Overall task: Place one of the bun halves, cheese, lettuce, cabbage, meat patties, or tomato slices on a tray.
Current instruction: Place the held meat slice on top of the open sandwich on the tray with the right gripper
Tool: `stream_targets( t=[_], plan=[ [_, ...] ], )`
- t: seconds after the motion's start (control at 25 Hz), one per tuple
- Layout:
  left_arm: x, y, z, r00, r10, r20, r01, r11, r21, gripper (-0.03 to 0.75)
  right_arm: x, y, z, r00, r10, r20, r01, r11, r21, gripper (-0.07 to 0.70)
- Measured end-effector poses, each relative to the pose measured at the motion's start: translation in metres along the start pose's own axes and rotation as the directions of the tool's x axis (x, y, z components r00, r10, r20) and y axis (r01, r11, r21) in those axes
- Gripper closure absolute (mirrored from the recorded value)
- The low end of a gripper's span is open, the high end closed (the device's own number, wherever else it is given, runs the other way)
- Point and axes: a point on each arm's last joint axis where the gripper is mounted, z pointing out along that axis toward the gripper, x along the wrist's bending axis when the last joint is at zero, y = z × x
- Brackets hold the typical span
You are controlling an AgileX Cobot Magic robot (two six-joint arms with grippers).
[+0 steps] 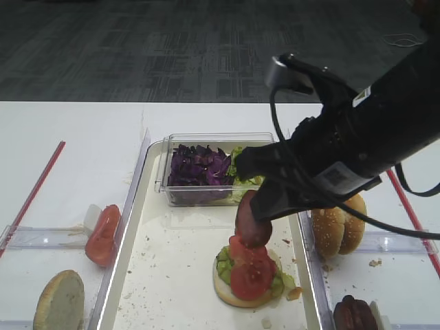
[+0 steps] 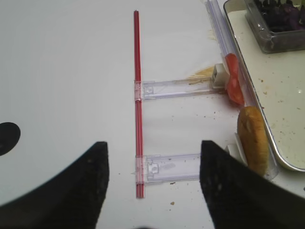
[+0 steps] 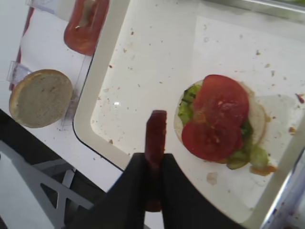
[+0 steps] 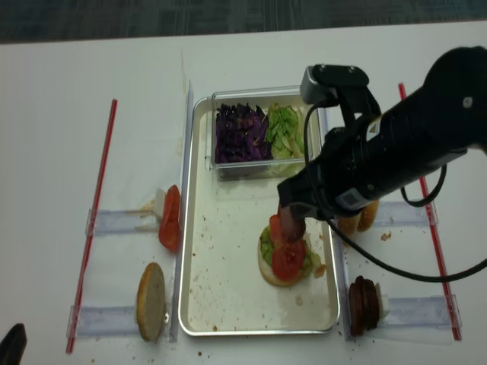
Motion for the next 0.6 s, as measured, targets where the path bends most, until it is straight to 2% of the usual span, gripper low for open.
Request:
stream_targets(
  t=[0.24,0.6],
  plan=[
    [0.0,0.0,0.0,1.0,0.0,0.0,0.0,1.0,0.0,0.295,-0.003,0.005,0.028,0.996,0.025,-0.087,-0.021,0.998,0.055,0.517],
    [0.0,0.0,0.0,1.0,0.0,0.0,0.0,1.0,0.0,0.295,-0.019,0.005,0.059,0.997,0.055,-0.046,-0.049,0.991,0.124,0.517]
  ],
)
